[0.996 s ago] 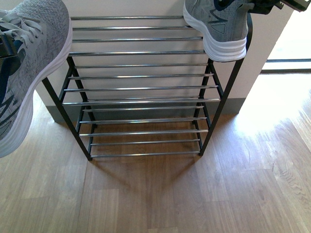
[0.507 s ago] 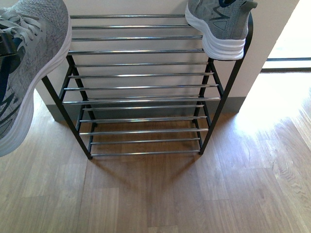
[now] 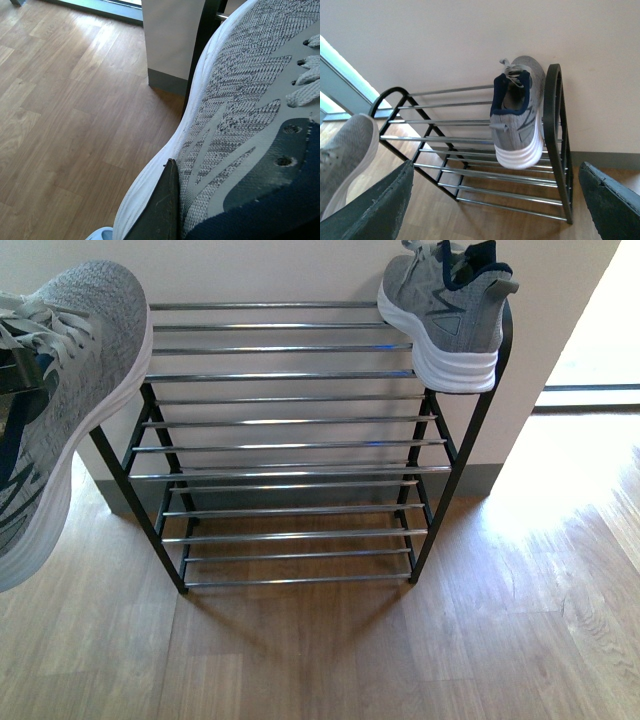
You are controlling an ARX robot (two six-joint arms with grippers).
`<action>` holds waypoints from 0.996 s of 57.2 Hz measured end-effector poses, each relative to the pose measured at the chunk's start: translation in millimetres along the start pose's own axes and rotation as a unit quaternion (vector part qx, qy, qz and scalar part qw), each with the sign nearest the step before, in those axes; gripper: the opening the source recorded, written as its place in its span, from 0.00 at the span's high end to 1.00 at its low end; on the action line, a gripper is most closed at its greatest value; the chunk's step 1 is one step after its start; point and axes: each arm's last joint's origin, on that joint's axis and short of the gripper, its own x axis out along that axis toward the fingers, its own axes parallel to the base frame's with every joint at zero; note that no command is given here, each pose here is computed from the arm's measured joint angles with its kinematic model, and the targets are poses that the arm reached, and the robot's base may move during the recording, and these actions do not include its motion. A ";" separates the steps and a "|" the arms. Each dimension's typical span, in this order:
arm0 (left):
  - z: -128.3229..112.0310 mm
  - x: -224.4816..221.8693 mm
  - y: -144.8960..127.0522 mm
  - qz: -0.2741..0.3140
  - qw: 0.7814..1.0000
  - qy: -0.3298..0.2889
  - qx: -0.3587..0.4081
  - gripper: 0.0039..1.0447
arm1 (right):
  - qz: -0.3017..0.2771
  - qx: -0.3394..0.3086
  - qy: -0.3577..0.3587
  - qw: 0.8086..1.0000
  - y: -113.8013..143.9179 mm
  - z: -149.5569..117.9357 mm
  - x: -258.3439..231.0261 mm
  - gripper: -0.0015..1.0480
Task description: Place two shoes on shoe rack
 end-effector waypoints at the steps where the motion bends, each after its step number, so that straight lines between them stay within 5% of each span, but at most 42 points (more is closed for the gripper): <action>1: 0.0 0.0 0.0 0.000 1.000 0.000 0.000 0.99 | -0.003 -0.001 -0.003 1.000 -0.9 -4.6 -8.8 0.09; 24: 0.0 0.0 0.0 0.000 1.000 0.000 0.000 0.99 | -0.041 -0.034 -0.076 0.996 -9.3 -36.9 -58.3 0.10; 34: 0.0 0.0 0.0 0.001 1.000 0.000 0.000 0.99 | -0.136 -0.103 -0.114 0.979 7.1 -55.0 -61.7 0.35; 57: 0.0 0.0 0.0 0.000 1.000 0.000 0.000 0.99 | -0.140 -0.123 -0.110 0.976 37.0 -89.7 -69.1 0.92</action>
